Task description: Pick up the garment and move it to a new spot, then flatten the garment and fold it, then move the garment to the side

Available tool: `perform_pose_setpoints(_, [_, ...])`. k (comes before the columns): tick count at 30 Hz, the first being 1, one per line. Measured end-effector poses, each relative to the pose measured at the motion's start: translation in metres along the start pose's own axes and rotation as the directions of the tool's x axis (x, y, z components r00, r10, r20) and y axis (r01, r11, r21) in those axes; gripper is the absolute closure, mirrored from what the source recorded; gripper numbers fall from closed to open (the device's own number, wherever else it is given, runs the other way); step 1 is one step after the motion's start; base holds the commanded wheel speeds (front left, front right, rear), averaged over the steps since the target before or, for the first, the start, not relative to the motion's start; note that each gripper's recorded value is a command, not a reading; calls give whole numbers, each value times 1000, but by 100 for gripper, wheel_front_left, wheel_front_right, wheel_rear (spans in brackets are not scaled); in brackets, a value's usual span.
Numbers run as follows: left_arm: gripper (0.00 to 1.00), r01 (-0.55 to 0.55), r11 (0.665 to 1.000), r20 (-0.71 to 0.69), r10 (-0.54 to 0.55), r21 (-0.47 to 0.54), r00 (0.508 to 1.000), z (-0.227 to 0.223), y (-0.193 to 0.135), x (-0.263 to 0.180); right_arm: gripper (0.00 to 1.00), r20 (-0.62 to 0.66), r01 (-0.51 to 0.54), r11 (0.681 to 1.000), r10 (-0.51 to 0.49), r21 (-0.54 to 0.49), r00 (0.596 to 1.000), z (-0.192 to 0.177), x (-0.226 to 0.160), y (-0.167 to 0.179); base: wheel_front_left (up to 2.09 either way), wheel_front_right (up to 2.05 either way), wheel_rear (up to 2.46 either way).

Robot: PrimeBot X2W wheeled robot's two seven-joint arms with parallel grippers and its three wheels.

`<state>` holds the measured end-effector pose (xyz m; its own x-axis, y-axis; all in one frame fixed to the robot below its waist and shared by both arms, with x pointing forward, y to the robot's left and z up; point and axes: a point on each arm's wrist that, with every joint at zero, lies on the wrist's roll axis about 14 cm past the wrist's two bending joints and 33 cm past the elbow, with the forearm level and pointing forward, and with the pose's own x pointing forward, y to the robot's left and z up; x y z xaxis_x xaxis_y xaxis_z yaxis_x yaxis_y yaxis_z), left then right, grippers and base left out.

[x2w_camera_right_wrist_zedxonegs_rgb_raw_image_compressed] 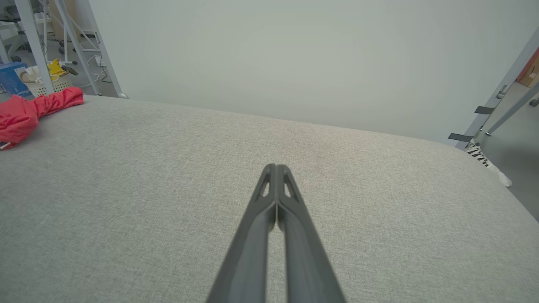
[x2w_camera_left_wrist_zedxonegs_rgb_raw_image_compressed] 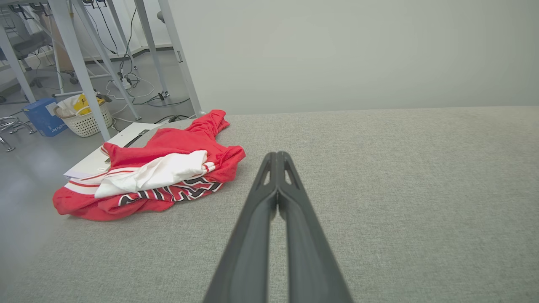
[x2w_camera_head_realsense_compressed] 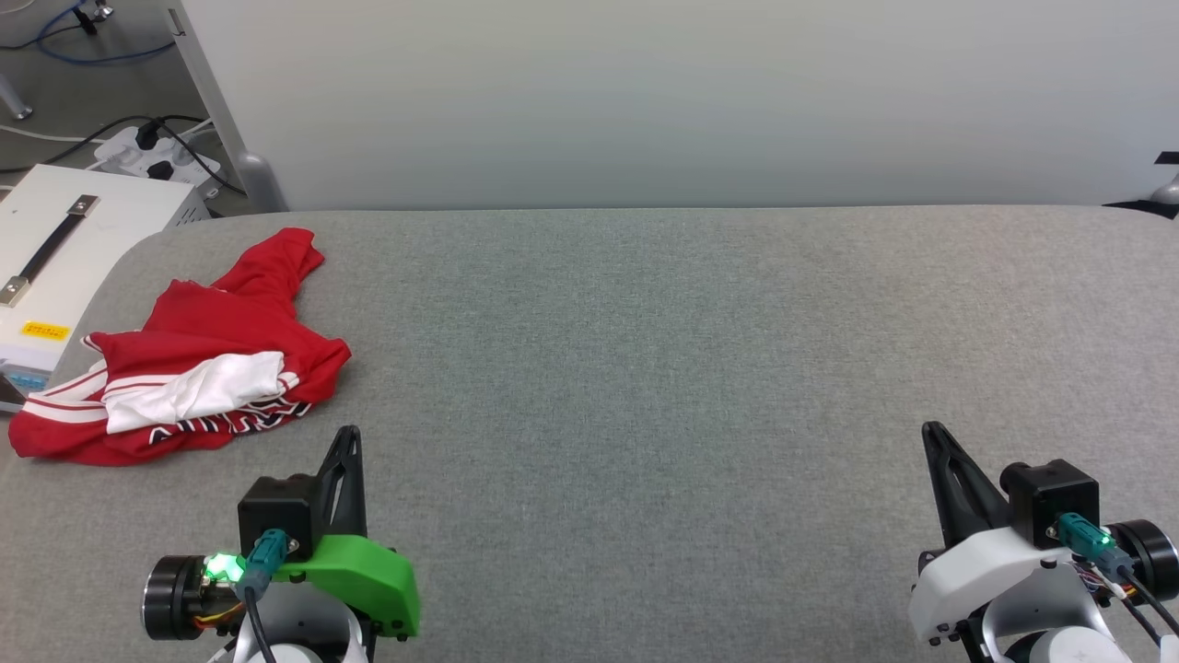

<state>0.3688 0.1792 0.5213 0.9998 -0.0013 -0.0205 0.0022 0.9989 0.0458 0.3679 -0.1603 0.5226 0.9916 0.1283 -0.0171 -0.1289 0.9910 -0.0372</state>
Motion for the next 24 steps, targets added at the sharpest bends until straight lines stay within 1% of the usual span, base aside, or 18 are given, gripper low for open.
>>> perform_pose_setpoints(24, [100,0,1000,0,0,0,1000,0,0,0,100,0,0,1000,0,0,1000,0,0,0,0,0,0])
